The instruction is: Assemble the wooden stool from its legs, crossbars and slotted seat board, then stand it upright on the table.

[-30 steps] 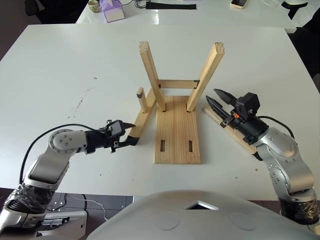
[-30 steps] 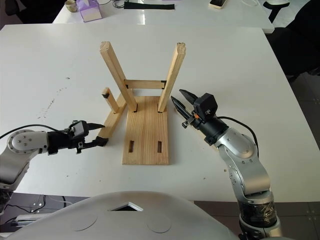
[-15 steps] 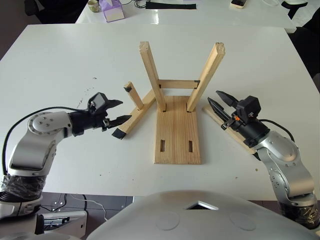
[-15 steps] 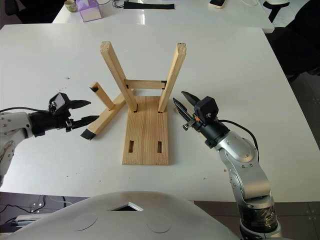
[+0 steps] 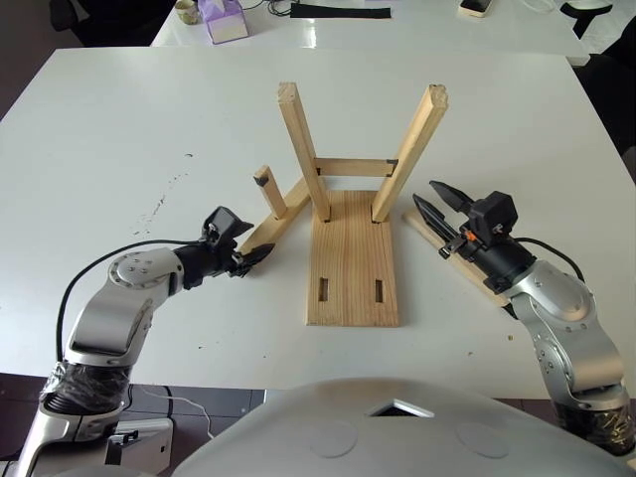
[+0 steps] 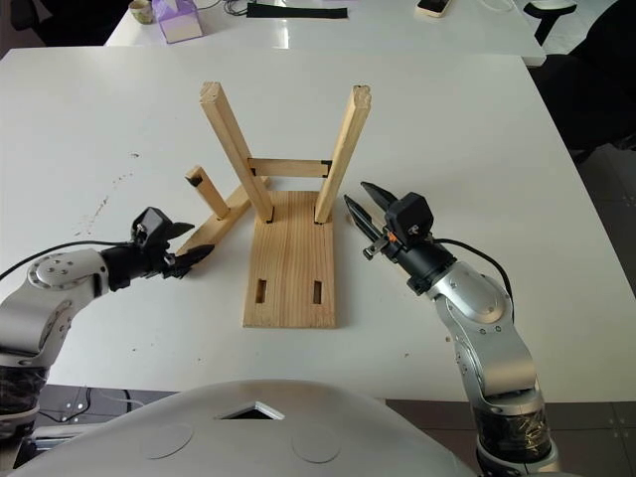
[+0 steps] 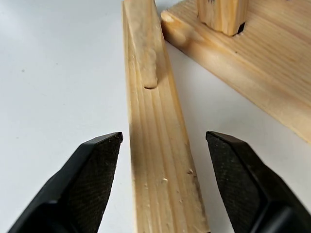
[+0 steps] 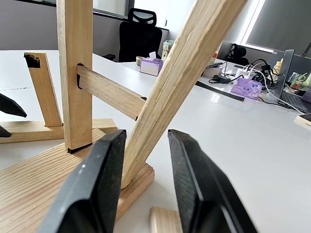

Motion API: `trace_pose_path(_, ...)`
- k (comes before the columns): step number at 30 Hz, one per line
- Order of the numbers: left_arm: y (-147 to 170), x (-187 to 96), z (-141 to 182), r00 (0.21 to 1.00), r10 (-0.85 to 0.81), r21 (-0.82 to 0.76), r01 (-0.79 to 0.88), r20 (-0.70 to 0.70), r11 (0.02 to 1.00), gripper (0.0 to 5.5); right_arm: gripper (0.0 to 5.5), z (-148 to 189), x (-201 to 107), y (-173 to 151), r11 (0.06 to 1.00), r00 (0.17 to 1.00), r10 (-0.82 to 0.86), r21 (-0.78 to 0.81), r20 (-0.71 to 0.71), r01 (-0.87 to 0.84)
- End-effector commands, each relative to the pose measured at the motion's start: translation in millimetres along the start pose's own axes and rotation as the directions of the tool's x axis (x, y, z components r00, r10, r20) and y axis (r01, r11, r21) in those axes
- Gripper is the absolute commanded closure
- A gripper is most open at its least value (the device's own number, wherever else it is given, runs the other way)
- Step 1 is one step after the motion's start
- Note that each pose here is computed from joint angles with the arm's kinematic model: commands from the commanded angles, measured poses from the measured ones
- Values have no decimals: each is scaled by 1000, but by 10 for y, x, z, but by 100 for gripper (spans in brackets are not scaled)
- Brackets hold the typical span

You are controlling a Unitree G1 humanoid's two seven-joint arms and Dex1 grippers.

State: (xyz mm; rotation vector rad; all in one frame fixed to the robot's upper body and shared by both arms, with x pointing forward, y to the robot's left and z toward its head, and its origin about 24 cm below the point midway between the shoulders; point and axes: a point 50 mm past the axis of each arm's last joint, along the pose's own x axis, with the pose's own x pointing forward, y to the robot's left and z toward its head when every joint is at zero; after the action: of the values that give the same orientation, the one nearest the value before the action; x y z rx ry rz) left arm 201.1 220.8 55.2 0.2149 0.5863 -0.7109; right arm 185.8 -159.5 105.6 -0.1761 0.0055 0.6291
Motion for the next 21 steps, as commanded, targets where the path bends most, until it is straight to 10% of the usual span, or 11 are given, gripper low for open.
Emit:
trace_pose_path(1,18,83,-210,997,49,-36,-51,-55,998,232,393,-2,17,-8,1000,1000,14,-6,1,-14)
trace_pose_path(14,202,186,-107,981,139,-154,-118,134,981,347,393,-1,63,-34,1000,1000,25,-19,3,-25)
trace_pose_path(21,839,-318,897,715,335,-330,-153,613,931,347,393,252,9,-172,997,992,56,43,115,-61)
